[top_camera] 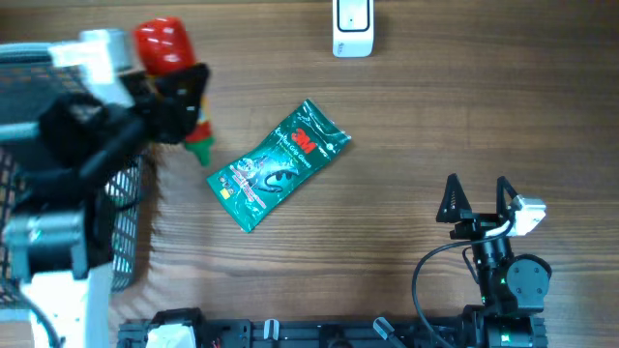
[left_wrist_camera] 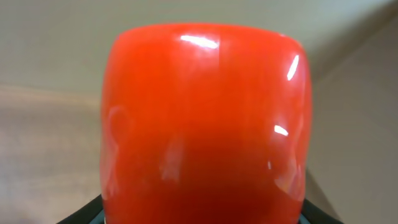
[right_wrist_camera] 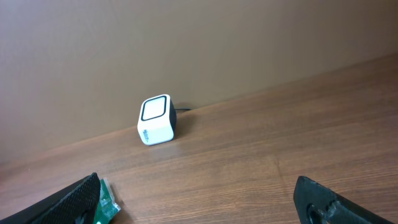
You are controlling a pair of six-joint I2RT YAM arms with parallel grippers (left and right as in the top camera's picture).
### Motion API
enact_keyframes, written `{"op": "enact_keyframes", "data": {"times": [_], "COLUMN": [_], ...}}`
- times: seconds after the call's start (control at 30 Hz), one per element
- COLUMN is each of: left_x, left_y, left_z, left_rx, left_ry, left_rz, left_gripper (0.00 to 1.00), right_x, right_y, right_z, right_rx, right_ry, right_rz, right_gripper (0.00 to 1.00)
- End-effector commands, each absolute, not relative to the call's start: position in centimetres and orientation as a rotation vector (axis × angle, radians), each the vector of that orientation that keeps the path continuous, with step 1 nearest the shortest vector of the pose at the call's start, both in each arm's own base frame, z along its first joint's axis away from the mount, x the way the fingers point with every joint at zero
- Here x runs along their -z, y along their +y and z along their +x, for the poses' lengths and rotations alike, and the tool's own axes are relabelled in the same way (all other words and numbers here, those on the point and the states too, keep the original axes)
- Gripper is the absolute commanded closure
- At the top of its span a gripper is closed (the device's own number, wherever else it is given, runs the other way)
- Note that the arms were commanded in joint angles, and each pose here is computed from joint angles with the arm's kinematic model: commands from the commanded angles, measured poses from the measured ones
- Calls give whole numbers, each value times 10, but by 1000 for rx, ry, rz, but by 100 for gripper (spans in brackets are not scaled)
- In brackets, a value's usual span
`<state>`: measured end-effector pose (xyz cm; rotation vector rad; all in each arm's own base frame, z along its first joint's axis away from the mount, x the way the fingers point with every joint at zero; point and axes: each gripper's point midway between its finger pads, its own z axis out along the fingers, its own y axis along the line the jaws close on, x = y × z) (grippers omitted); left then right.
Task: Scan the item barcode
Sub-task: 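Carry the red sauce bottle toward the scanner and set it on the table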
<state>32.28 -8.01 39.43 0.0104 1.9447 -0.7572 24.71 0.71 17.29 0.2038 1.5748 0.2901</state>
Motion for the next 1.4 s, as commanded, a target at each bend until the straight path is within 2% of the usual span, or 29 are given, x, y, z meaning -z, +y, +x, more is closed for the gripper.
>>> {"op": "enact_keyframes", "data": {"times": [0.0,0.17,0.37,0.8,1.37], "left_x": [-373,-329,-275,-171,-130], "left_y": [-111,-145,-154,-195,-197], "left_z": [331,342,342,340,346], "left_rx": [742,680,504,434,391], "left_ry": [2020,2167,2357,2683,2787], "left_rz": [78,115,105,207,202], "left_gripper": [42,42,44,44,43], "right_x": [-176,-176,-176,-176,-176], "right_y": [6,6,6,6,6], "right_z": [247,247,247,247,247], "right_rx": [-287,-287,-287,-287,-287], "right_ry": [1561,1561,1561,1561,1561], "right_rz": [211,212,211,211,211], "right_gripper": [0,0,0,0,0]}}
